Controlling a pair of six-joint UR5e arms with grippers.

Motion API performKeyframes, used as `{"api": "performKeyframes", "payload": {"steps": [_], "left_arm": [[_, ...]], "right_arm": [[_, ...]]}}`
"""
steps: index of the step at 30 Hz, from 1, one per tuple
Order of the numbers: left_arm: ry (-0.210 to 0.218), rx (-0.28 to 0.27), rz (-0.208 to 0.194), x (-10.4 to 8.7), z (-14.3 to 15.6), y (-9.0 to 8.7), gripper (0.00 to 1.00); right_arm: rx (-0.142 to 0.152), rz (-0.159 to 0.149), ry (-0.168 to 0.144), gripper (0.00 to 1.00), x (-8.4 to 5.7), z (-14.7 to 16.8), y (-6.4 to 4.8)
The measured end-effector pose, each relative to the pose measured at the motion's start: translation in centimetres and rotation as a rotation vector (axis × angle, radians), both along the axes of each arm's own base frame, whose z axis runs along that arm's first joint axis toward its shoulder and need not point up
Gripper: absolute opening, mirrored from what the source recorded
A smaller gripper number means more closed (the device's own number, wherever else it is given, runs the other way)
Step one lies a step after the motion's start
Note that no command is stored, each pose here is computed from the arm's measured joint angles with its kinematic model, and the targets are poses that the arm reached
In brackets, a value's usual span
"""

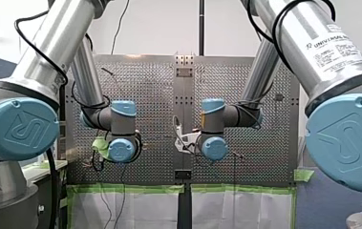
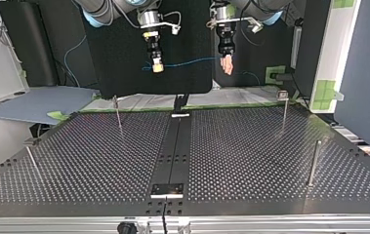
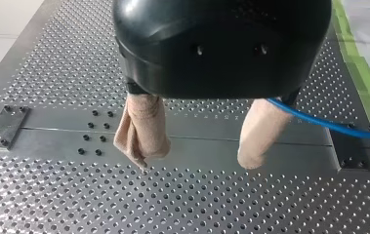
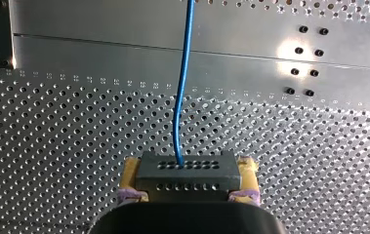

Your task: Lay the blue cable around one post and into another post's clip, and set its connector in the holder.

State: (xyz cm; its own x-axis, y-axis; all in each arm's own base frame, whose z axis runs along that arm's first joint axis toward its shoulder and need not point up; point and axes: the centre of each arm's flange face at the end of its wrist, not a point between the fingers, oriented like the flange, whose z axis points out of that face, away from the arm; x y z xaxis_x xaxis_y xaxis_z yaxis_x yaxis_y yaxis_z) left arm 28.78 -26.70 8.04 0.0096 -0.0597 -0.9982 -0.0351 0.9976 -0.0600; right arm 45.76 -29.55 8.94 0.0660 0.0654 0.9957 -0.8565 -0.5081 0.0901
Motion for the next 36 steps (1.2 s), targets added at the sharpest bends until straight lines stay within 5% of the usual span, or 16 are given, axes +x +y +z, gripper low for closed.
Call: {"api": "performKeyframes", "payload": {"steps": [9,16,28,36], "left_arm": [[-0.001,-0.006,0.003,0.2,0.0,0.1,1.00],[-0.002,-0.007,0.003,0.2,0.0,0.1,1.00],[-0.001,-0.007,0.003,0.2,0.0,0.1,1.00],[0.089,0.002,-0.056,-2.9,-1.7,0.5,1.00]], "right_arm": [[0.011,0.007,0.009,0.00,0.4,-0.4,0.3],[0.085,0.046,0.088,0.00,1.1,-3.6,2.6],[0.150,0.050,0.159,0.00,0.4,-5.0,3.5],[0.152,0.050,0.161,0.00,0.4,-5.0,3.6]]}}
